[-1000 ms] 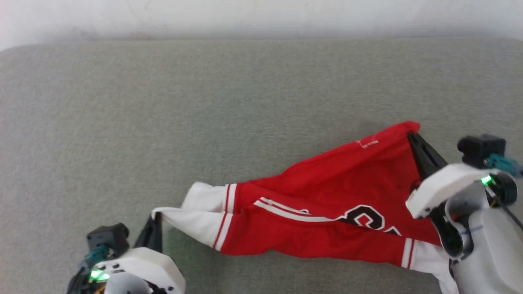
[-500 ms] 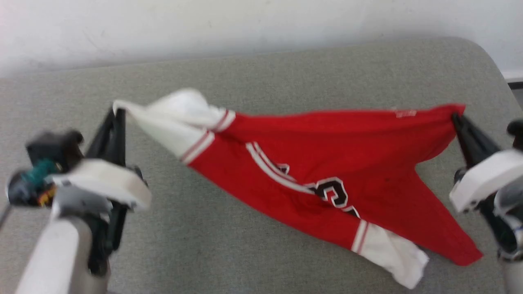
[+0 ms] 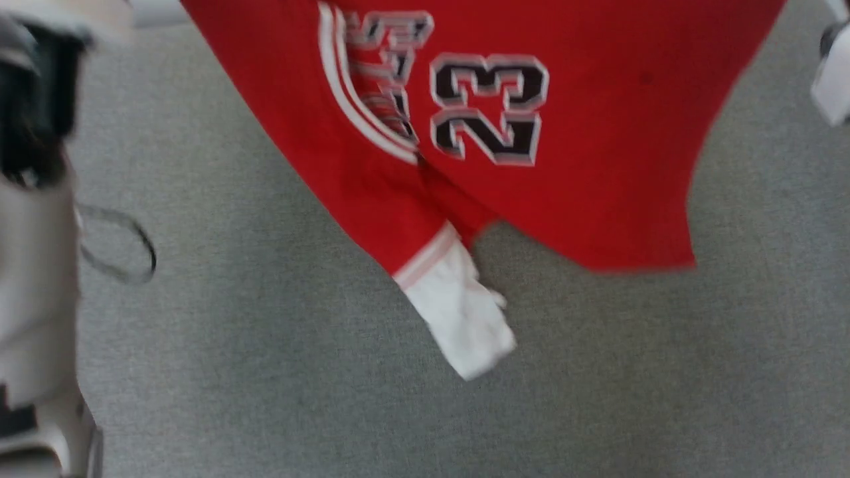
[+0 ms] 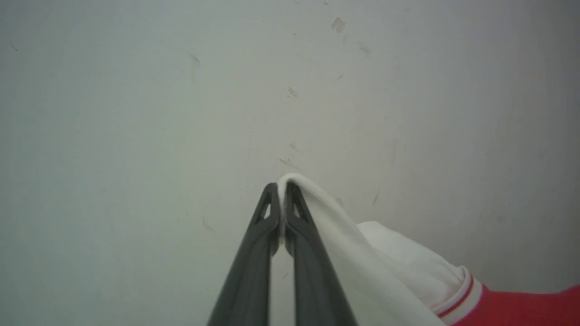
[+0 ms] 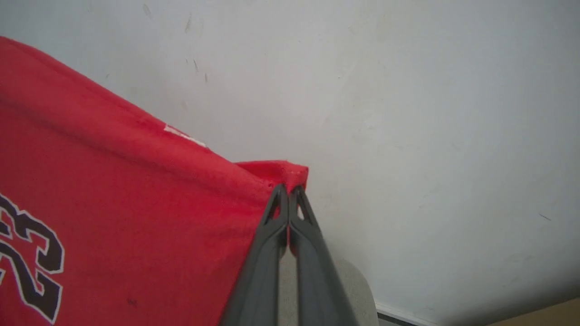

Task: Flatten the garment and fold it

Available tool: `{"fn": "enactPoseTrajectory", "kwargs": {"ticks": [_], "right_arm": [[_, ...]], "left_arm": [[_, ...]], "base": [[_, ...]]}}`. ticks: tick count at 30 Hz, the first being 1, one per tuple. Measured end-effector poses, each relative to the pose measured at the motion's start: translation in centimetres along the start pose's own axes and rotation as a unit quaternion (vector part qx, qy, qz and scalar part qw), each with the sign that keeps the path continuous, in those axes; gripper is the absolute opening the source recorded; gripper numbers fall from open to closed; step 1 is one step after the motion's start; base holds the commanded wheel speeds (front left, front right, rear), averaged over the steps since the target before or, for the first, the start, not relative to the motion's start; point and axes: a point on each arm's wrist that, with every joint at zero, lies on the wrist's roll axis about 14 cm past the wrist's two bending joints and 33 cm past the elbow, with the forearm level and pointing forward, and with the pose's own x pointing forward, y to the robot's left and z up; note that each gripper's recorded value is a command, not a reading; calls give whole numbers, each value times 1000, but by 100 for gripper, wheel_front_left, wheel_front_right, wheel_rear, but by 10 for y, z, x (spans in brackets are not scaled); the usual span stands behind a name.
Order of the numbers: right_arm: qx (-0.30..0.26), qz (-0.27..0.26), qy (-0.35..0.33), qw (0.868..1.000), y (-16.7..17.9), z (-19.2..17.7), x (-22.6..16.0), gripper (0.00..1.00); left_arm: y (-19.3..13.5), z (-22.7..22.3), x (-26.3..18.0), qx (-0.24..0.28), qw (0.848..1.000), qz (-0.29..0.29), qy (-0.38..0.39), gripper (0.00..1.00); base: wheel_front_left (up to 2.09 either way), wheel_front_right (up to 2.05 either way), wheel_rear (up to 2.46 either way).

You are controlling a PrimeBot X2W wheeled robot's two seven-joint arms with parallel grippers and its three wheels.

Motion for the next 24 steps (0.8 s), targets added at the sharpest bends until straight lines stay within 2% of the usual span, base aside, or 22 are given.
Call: {"fn": "enactPoseTrajectory", "kwargs": {"ticks": [10, 17, 20, 24], "right_arm": [[-37, -10, -28, 999, -13, 27, 72, 0], [-48, -44, -83, 994, -29, 46, 103, 0], [-53, -50, -101, 992, -32, 49, 108, 0], [-39, -44, -99, 993, -28, 37, 112, 0]], "left_arm": [[34, 36, 70, 5, 992, 62, -107, 0], [45, 83, 88, 6, 964, 93, -249, 0], [41, 81, 93, 12, 961, 86, -264, 0], [36, 55, 98, 41, 972, 69, -222, 0]], "base": [[0, 0, 0], [0, 0, 0], [0, 0, 0], [0, 0, 0]]}}
